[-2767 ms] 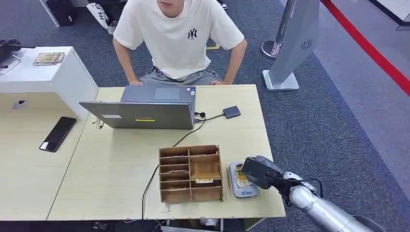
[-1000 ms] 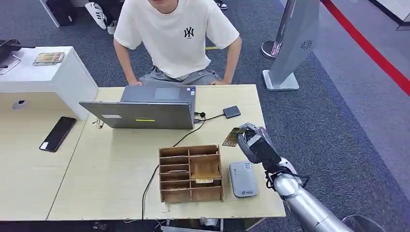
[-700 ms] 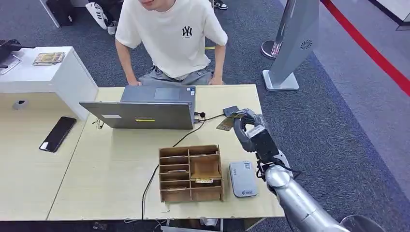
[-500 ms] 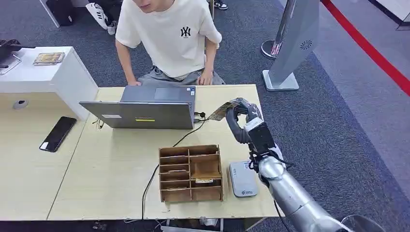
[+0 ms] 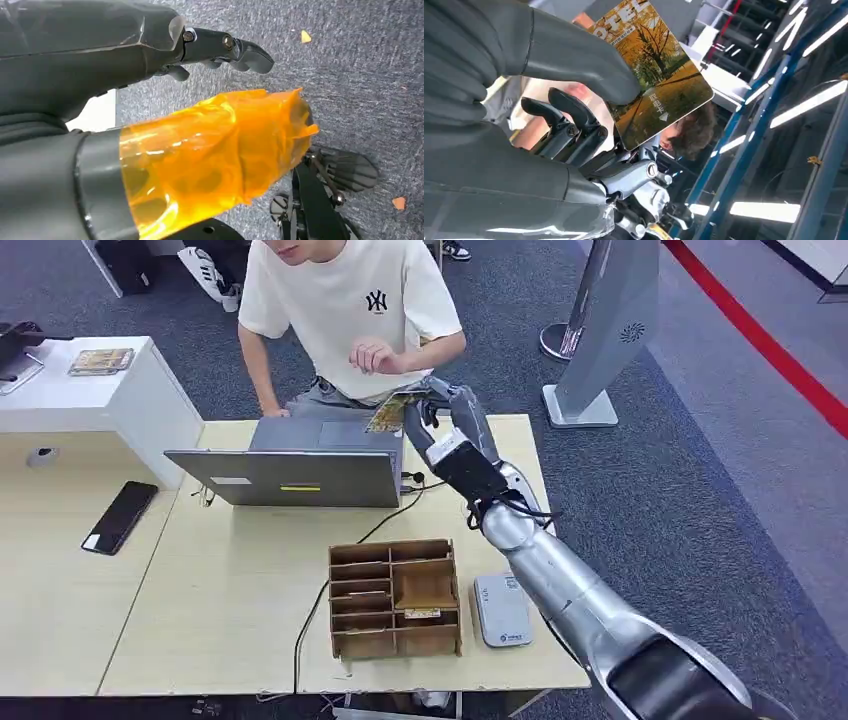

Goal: Pass the card to the sensor for recognition and then transmit it.

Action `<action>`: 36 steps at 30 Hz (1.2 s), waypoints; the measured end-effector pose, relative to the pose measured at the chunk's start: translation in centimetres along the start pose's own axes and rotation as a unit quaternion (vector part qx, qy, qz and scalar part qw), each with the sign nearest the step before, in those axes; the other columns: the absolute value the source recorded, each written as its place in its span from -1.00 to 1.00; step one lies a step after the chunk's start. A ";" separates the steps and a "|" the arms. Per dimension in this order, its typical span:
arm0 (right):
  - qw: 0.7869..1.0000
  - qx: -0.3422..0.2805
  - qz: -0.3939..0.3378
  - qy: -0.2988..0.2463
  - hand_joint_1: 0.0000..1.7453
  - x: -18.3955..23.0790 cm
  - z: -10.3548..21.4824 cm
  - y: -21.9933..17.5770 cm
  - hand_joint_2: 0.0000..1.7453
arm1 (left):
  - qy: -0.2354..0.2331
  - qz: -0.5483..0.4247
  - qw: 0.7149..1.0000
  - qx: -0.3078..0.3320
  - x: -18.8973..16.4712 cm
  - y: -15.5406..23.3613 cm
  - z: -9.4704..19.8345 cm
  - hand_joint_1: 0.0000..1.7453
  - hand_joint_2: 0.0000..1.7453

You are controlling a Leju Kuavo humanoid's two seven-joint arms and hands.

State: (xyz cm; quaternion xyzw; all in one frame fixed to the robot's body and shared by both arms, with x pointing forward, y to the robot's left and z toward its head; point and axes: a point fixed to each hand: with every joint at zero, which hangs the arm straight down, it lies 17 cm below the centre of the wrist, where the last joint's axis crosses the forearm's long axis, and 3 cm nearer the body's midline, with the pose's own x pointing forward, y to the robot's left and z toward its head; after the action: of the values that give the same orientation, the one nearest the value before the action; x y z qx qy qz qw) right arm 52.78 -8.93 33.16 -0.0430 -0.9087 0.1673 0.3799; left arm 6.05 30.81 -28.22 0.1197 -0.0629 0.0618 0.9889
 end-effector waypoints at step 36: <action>0.922 0.128 0.366 0.028 -1.00 -6.2 -1.8 6.8 1.00 | -0.020 -0.072 0.997 0.002 2.5 0.1 -0.1 -1.00 -1.00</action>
State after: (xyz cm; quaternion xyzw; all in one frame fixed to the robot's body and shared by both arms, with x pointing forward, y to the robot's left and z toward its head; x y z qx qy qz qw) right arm 58.09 -3.34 27.87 -0.3279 -0.7899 0.4078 0.3196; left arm 8.52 31.24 -27.90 0.1270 -0.0742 -0.0119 0.9891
